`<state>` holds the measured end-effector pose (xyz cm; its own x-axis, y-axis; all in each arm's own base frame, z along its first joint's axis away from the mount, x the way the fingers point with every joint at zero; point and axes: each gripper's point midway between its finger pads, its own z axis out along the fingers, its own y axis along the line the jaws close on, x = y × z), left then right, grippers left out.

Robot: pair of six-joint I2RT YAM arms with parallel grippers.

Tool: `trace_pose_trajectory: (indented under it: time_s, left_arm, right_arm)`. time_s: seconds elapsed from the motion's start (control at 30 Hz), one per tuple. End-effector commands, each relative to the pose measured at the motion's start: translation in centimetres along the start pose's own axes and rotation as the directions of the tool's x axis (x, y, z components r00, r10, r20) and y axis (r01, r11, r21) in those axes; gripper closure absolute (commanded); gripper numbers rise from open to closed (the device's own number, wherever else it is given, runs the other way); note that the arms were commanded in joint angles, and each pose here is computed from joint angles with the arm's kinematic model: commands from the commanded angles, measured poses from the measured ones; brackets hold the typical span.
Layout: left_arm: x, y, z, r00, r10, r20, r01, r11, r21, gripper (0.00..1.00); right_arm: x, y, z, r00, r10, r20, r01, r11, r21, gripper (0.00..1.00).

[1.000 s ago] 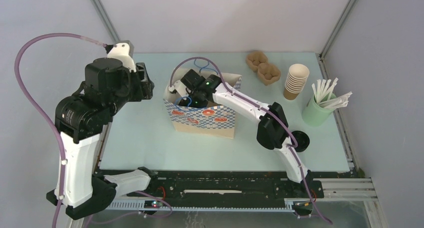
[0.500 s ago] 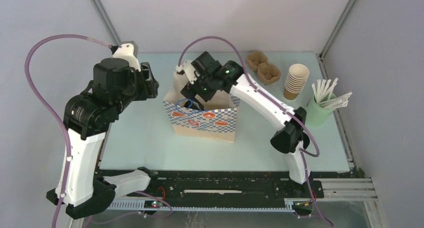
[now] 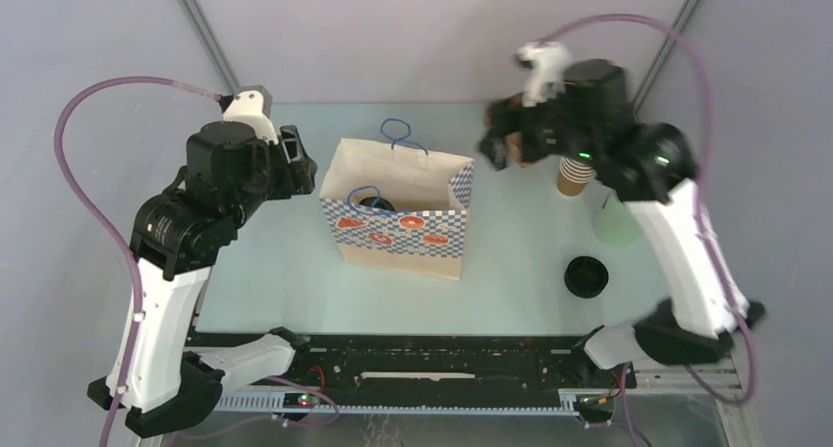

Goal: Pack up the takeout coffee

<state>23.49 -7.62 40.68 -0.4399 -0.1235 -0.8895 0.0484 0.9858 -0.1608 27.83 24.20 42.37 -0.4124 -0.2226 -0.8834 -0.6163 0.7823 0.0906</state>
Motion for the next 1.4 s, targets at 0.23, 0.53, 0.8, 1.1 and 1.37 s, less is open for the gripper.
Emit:
trace_pose_trajectory:
  time_s: [0.23,0.53,0.8,1.1,1.37]
  left_arm:
    - [-0.4,-2.0,-1.6,0.996,0.063,0.062,-0.073,0.983,0.171,0.29]
    - [1.0,-0.6,-1.9,0.994,0.095,0.06,-0.103,0.986,0.133,0.24]
    - [0.7,0.3,-2.2,0.992,0.109,0.064,-0.114,0.99,0.085,0.24]
    - [0.6,0.5,-2.4,0.993,0.105,0.054,-0.108,0.991,0.073,0.26]
    - [0.5,0.3,-2.6,0.993,0.1,0.058,-0.105,0.99,0.089,0.27]
  right_arm:
    - [12.6,-21.8,-9.6,0.831,0.532,0.165,-0.517,0.628,0.582,0.27]
    - [18.0,-29.9,-7.0,0.811,0.584,-0.028,-0.315,0.477,0.821,0.3]
    - [20.1,-33.9,-3.5,0.84,0.517,-0.164,-0.076,0.412,0.908,0.44]
    - [19.7,-35.3,-2.0,0.854,0.46,-0.243,0.078,0.349,0.934,0.75]
    - [17.4,-33.9,-3.4,0.89,0.381,-0.251,0.12,0.337,0.934,1.0]
